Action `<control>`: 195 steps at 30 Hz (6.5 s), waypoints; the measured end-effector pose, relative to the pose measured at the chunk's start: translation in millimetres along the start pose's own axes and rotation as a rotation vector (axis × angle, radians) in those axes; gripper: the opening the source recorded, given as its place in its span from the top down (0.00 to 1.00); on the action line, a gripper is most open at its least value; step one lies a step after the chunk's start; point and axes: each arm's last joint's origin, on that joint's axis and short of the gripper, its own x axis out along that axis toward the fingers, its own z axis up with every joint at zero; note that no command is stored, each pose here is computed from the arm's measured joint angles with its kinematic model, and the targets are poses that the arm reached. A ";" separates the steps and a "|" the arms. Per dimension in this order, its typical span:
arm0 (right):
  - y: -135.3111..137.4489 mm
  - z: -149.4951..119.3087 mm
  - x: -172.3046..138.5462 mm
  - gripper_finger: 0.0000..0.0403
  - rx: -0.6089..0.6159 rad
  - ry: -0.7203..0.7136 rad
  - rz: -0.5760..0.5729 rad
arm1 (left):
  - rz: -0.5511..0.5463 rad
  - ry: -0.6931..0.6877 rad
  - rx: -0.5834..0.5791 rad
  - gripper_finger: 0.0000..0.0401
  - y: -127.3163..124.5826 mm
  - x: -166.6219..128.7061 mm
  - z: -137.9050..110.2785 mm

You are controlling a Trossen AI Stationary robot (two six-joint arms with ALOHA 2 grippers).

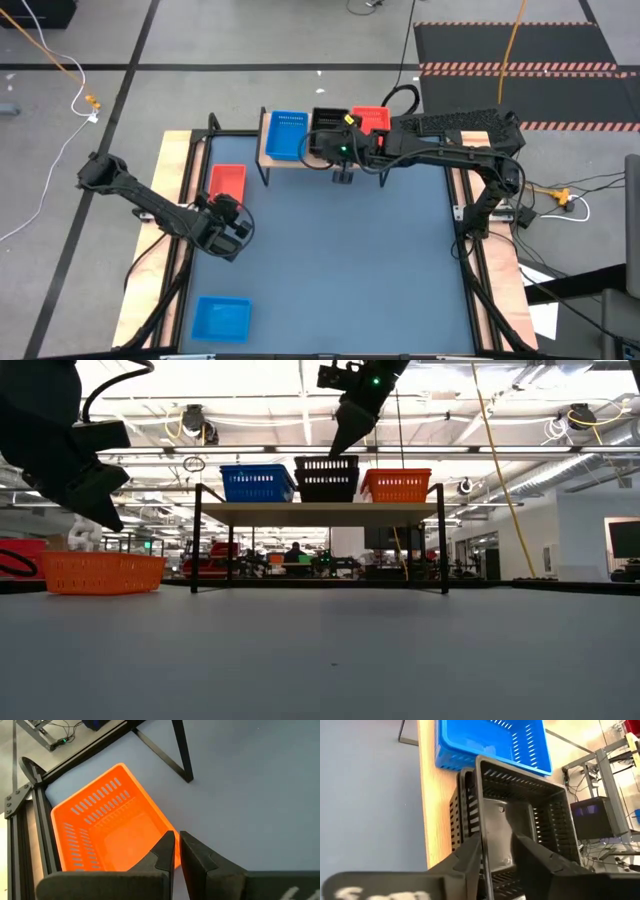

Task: Stack baskets on shelf by color
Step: Stack the black bin on the stacked black bins on the shelf, then stack the orange bin on the stacked orange bins on the shelf

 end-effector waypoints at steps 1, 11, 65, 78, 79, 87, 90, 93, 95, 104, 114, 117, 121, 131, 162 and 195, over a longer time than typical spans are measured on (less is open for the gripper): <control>-0.6 0.2 -0.1 0.71 0.002 0.003 -0.019 | 0.000 0.000 0.000 0.92 0.0 0.0 0.0; 3.6 10.3 -5.8 0.69 -0.010 -0.027 -0.151 | 0.000 0.000 0.000 0.92 0.0 0.0 0.0; 51.1 22.7 -23.6 0.69 -0.099 -0.197 -0.201 | -0.003 0.019 0.007 0.92 -0.1 0.0 -0.6; 84.6 34.9 -26.2 0.69 0.088 -0.570 0.424 | -0.004 0.018 0.020 0.92 -0.1 0.0 -0.5; 88.0 34.9 -24.4 0.69 0.113 -0.619 0.442 | -0.004 0.015 0.016 0.92 -0.1 0.0 -0.5; 117.0 39.2 17.0 0.69 0.230 -0.790 0.460 | -0.014 -0.005 0.012 0.92 3.7 -8.4 9.3; 120.9 62.7 31.5 0.69 0.228 -0.783 0.458 | -0.023 -0.053 0.008 0.92 11.7 -20.7 22.7; 128.8 81.0 50.5 0.69 0.244 -0.757 0.446 | -0.044 -0.100 0.004 0.92 23.6 -33.4 32.9; 136.4 88.3 66.2 0.69 0.271 -0.734 0.422 | -0.054 -0.126 0.007 0.92 32.6 -39.4 36.4; 179.1 110.4 140.6 0.69 0.325 -0.699 0.368 | -0.094 -0.193 -0.079 0.92 77.6 -57.7 52.2; 208.6 129.3 171.1 0.69 0.180 -0.719 0.172 | -0.119 -0.209 -0.100 0.92 83.2 -59.5 53.7; 207.9 127.5 174.5 0.69 0.175 -0.702 0.168 | -0.107 -0.248 -0.104 0.92 83.9 -59.7 54.8; 198.2 120.6 185.7 0.69 0.224 -0.633 0.186 | -0.102 -0.267 -0.110 0.92 84.7 -60.0 55.3; 193.9 122.6 186.5 0.67 0.240 -0.693 0.266 | -0.089 -0.309 -0.116 0.92 85.2 -60.3 56.5; 185.1 97.4 237.3 0.47 0.192 -0.641 0.406 | 0.035 -0.399 -0.226 0.92 89.5 -53.4 66.3; 199.3 94.5 234.8 0.87 0.264 -0.570 0.435 | 0.018 -0.330 -0.138 0.92 87.7 -52.6 65.0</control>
